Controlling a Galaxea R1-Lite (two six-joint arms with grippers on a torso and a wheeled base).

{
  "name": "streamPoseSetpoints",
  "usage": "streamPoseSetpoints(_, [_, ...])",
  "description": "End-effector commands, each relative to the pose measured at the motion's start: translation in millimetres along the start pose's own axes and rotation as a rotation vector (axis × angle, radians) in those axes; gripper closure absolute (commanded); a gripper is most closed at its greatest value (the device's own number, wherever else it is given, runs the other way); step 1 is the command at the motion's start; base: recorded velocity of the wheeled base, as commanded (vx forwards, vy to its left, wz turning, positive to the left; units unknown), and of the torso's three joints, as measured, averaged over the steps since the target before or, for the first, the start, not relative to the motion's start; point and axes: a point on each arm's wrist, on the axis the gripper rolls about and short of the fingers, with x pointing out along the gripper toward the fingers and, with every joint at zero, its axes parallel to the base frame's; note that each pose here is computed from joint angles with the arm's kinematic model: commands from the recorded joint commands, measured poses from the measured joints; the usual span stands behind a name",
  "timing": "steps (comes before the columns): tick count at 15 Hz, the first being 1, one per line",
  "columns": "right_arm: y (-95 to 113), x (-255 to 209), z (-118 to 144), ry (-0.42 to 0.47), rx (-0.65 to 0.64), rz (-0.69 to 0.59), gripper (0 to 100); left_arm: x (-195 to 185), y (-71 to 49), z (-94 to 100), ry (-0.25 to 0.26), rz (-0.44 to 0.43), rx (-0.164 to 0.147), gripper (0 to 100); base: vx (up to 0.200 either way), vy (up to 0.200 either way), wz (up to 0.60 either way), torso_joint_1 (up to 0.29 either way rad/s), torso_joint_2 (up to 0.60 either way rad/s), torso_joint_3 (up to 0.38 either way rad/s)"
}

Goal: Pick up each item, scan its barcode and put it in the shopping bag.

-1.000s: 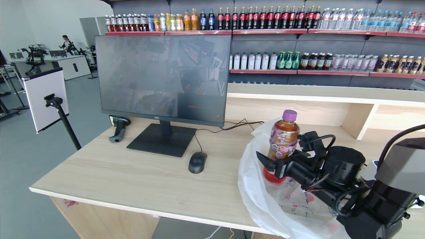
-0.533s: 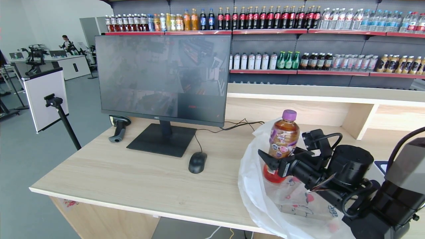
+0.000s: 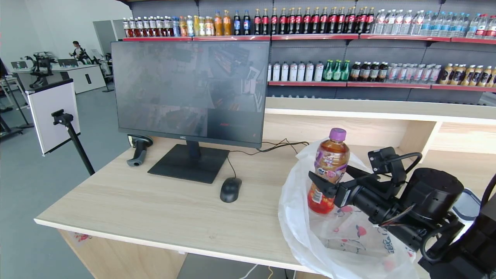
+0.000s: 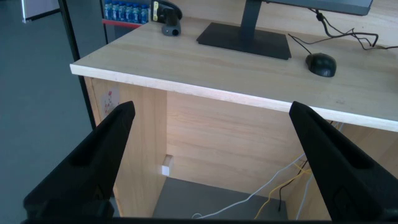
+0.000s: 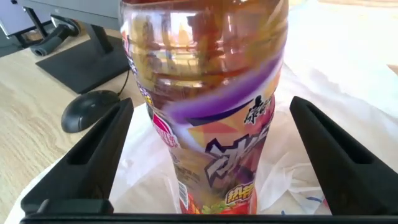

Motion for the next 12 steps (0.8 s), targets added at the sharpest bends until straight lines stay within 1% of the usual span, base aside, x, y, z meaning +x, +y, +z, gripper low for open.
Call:
streamPoseSetpoints(1, [1,-11,5,-0.007,0.0,0.0,0,0,0.0,0.0,-0.001,0.0,0.0,0,0.0,0.0,0.0,0.0,0.0,0.0])
streamPoseSetpoints(8, [4,-45,17,-0.022,-0.002,0.002,0,0,0.0,0.0,-0.001,0.0,0.0,0,0.0,0.0,0.0,0.0,0.0,0.0])
streamPoseSetpoints(12, [5,-53,20,-0.03,-0.001,0.002,0,0,0.0,0.2,-0.002,0.0,-0.002,0,0.0,0.0,0.0,0.0,0.0,0.0])
